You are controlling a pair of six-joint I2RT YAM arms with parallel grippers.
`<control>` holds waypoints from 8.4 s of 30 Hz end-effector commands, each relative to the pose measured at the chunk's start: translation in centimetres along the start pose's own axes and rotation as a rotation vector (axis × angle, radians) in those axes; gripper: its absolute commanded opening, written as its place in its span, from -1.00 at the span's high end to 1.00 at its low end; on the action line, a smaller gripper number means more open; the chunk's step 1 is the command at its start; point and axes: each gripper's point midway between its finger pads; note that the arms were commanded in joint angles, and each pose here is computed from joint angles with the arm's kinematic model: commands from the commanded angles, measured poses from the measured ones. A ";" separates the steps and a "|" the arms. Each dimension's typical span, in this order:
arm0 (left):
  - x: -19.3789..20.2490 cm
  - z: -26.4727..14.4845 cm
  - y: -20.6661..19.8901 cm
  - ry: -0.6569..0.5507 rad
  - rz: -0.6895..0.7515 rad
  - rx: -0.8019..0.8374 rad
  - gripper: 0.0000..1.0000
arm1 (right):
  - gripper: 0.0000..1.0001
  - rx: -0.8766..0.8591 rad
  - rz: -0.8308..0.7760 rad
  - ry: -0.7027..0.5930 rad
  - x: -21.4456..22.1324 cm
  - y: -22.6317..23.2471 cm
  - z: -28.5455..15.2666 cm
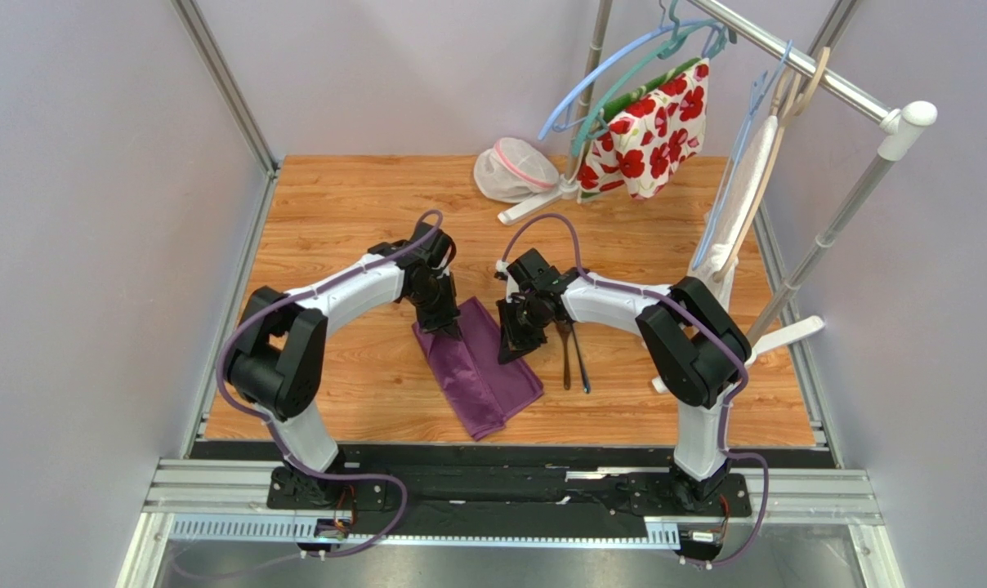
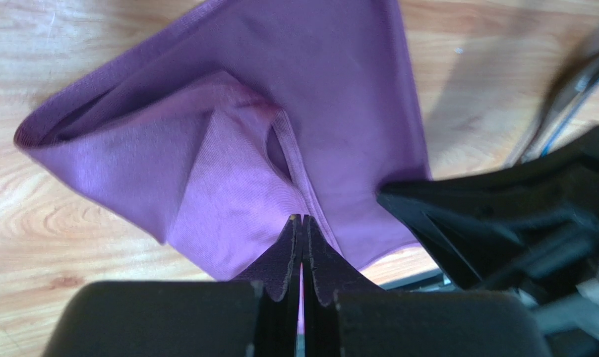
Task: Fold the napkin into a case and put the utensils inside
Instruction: Smooth out the 2/3-rectangle-folded napkin at the center of the board, then stuff the top corner of the smaller-rectangle-folded napkin at the center of the board.
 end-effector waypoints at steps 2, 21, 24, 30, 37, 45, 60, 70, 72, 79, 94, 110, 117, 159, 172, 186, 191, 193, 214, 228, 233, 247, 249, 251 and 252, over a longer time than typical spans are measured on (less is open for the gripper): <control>-1.1 0.9 -1.2 0.005 -0.008 0.012 1.00 | 1.00 0.011 -0.019 -0.013 -0.6 0.2 -0.2; -5.1 4.3 1.5 -0.031 -0.083 -0.077 1.00 | 1.00 -0.007 -0.006 0.003 0.3 0.3 0.1; -5.6 3.8 1.8 -0.057 -0.081 -0.085 1.00 | 1.00 -0.007 -0.003 0.014 0.7 0.2 0.3; -5.5 3.5 1.5 -0.049 -0.066 -0.070 1.00 | 1.00 -0.007 -0.011 0.005 0.2 0.4 0.0; -4.9 1.7 0.1 -0.062 -0.020 -0.010 1.00 | 1.00 -0.009 -0.013 0.003 -0.3 0.6 0.0; -1.6 -1.5 -2.3 -0.116 0.097 0.035 0.73 | 1.00 0.000 -0.009 0.013 0.1 0.2 0.5; 9.5 2.6 -2.0 0.111 0.134 0.012 1.00 | 1.00 -0.002 -0.009 0.016 0.3 0.1 0.7; 12.4 3.4 1.7 0.169 0.106 -0.034 1.00 | 1.00 -0.001 -0.008 0.018 0.3 0.0 0.9; 12.7 3.5 2.0 0.173 0.098 -0.041 1.00 | 1.00 -0.004 -0.004 0.017 0.2 0.1 0.8; 11.2 1.7 -0.3 0.114 0.121 0.008 1.00 | 1.00 -0.013 0.001 0.026 0.5 0.1 1.1; 13.5 0.3 -3.0 0.137 0.161 0.104 0.87 | 1.00 -0.062 -0.060 -0.055 -0.5 3.7 -4.6; 14.4 2.4 -4.6 0.129 0.194 0.068 0.54 | 1.00 -0.169 -0.018 0.025 5.6 4.4 -2.4; 15.1 3.5 -4.4 0.154 0.191 0.046 0.43 | 1.00 -0.170 -0.002 0.034 6.5 4.0 -2.1; 13.8 1.6 -4.5 0.026 0.188 0.057 1.00 | 1.00 -0.163 0.031 0.070 7.7 3.0 -0.5; 14.5 4.1 -4.7 0.086 0.192 0.049 1.00 | 1.00 -0.177 0.081 0.072 8.3 3.2 -0.8; 14.0 2.0 -5.5 0.037 0.212 0.105 0.52 | 1.00 -0.124 0.063 -0.023 4.0 2.1 -4.9; 13.2 -0.9 -6.1 -0.014 0.223 0.125 0.44 | 1.00 -0.155 0.048 -0.018 3.7 2.9 -5.0; 11.9 -2.3 -5.9 -0.048 0.200 0.143 0.42 | 1.00 -0.170 0.033 -0.012 3.8 3.5 -5.0; -4.6 -1.0 -0.1 -0.139 -0.053 -0.002 0.98 | 1.00 -0.189 -0.020 0.096 7.8 4.8 -1.2; -7.8 2.5 1.3 -0.143 -0.049 -0.103 1.00 | 1.00 -0.145 0.014 0.138 10.4 2.7 0.3; -8.2 1.5 0.4 -0.153 -0.025 -0.094 1.00 | 1.00 -0.147 0.004 0.125 9.5 3.2 -0.1; -4.4 -6.2 5.0 -0.230 0.051 -0.211 0.88 | 0.95 -0.230 -0.036 -0.025 -0.9 7.2 -2.7; -4.4 -6.0 5.2 -0.216 0.038 -0.232 0.97 | 0.88 -0.172 -0.027 -0.063 -2.5 5.5 -3.4; -3.8 -6.1 3.5 -0.219 0.053 -0.135 0.97 | 0.59 -0.093 -0.004 -0.077 -3.2 2.9 -4.3; -3.2 -5.9 2.3 -0.208 0.065 -0.069 0.96 | 0.37 -0.043 -0.032 -0.097 -3.6 1.7 -4.9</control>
Point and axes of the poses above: each gripper's point midway between its finger pads, its own z axis out along the fingers, its own y axis along the line the jaws close on, x = y × z, and after that the axes turned 9 degrees about -z, right-handed
